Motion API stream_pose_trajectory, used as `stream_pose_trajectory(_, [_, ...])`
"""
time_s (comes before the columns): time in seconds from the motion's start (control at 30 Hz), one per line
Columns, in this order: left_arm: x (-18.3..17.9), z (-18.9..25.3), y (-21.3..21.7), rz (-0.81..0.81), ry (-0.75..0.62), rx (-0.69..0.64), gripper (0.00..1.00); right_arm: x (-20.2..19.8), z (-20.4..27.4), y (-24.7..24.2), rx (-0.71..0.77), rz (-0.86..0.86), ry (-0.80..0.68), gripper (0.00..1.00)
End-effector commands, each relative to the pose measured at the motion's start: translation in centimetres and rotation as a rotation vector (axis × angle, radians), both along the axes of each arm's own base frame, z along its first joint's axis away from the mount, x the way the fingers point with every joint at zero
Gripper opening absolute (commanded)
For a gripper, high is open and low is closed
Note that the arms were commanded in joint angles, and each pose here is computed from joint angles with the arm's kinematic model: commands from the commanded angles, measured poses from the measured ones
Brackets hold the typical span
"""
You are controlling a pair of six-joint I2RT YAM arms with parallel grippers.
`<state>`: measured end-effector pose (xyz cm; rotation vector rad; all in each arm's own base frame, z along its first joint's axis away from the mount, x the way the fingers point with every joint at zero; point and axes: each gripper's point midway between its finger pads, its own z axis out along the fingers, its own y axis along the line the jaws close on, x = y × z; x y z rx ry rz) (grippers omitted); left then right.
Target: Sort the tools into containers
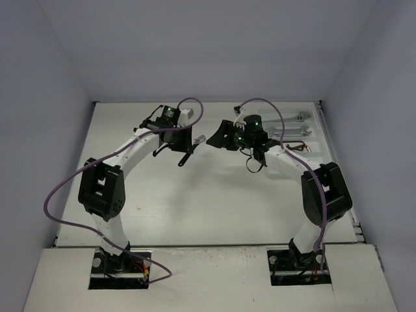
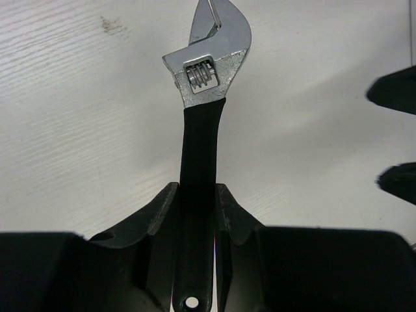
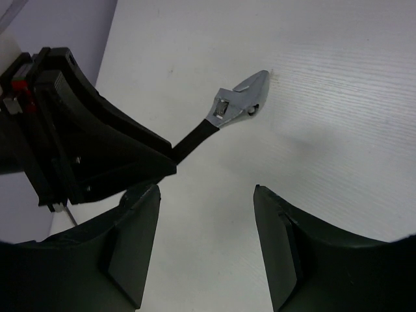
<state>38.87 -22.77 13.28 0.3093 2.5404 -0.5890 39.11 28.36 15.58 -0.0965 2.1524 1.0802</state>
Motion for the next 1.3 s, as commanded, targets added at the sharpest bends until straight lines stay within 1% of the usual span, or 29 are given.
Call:
stream_pose_trajectory(0.0, [1.0, 3.6, -1.6, 0.013, -0.1, -0.097, 0.0, 1.1, 4.1, 2.0, 0.203, -0.009, -0.034, 0.56])
stream_pose_trajectory(0.1, [0.7, 4.5, -2.8, -0.011, -0.133, -0.113, 0.0, 0.8, 3.9, 3.5, 0.274, 0.01, 0.003, 0.57])
stream_pose_trajectory(0.37, [0.9, 5.7, -3.9, -0.017, -0.172, -0.134, 0.0, 1.1, 1.7, 4.9, 0.337, -0.025, 0.115, 0.56])
stream_pose_trajectory(0.53, [1.1, 6.0, -3.8, -0.012, -0.185, -0.127, 0.0, 0.7, 1.0, 4.6, 0.337, -0.057, 0.143, 0.56])
stream_pose_trajectory(0.7, [1.4, 5.7, -3.7, -0.009, -0.184, -0.12, 0.0, 0.8, 1.5, 4.1, 0.33, -0.074, 0.118, 0.56])
stream_pose_trajectory(0.97, [1.1, 6.7, -4.3, -0.025, -0.215, -0.131, 0.0, 1.3, -0.1, 4.6, 0.333, -0.075, 0.168, 0.55])
stream_pose_trajectory(1.17, [0.5, 7.2, -5.2, -0.046, -0.237, -0.14, 0.0, 2.3, 0.1, 5.3, 0.365, -0.071, 0.165, 0.5])
stream_pose_trajectory(1.27, [0.2, 7.5, -5.7, -0.057, -0.252, -0.134, 0.0, 2.7, 0.1, 5.5, 0.383, -0.077, 0.166, 0.39])
